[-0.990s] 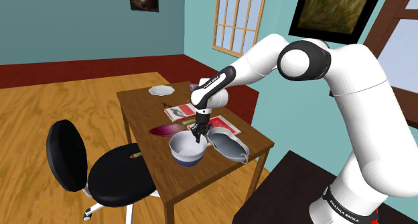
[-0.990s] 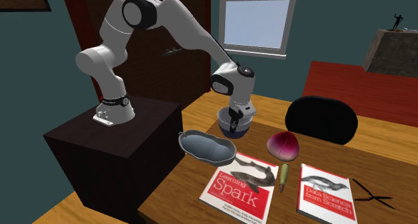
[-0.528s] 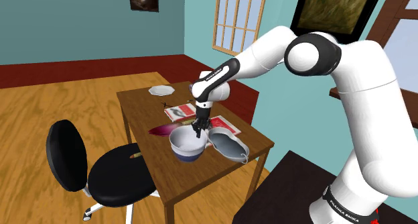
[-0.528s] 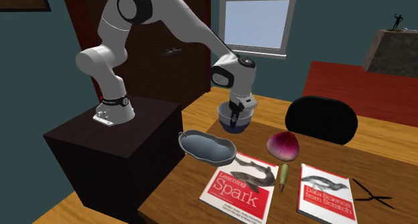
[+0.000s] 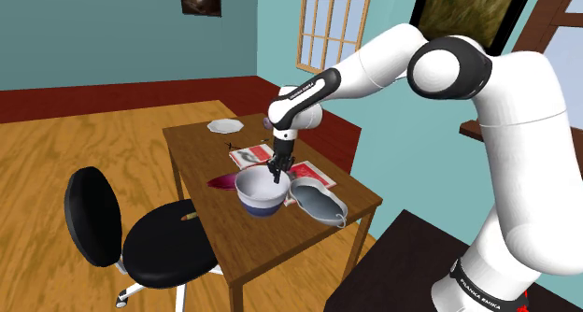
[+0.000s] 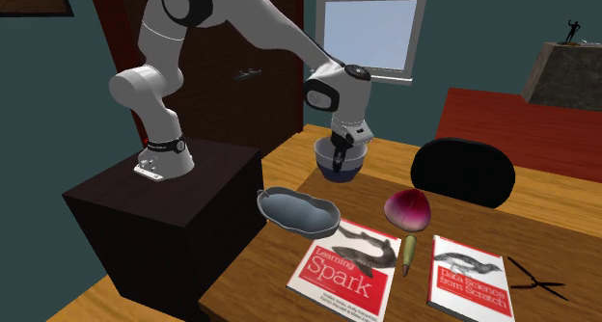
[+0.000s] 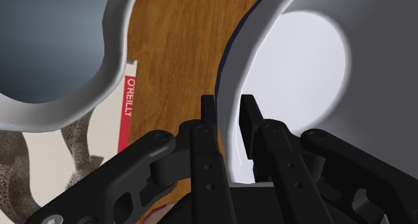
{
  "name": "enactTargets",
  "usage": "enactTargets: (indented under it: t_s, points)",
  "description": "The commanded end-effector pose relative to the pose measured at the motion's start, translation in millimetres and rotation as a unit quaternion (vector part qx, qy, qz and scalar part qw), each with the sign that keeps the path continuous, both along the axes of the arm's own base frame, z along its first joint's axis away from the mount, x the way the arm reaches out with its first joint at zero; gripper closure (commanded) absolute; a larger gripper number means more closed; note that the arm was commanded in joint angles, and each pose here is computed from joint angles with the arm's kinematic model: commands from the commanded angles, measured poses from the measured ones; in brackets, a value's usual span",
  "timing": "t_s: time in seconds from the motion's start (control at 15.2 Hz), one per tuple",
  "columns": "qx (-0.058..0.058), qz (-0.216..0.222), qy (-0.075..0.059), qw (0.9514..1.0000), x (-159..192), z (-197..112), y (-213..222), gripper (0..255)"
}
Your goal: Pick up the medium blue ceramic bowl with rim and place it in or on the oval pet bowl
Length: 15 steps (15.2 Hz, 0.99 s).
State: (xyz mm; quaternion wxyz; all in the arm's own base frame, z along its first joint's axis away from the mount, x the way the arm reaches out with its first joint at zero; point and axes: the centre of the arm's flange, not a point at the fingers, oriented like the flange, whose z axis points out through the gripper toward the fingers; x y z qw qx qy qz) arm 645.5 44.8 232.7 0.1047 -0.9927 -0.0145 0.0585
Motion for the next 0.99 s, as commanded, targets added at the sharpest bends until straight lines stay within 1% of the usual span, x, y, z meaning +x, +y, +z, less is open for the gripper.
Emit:
enactTargets:
  t_s: [0.0,0.86,0.92]
  points:
    - [0.0,0.0,0.0,1.0,-1,12,-1,255]
    - [0.0,0.0,0.0,1.0,-1,77,-1,255]
    - [0.0,0.0,0.0,1.0,-7,79,-13,255]
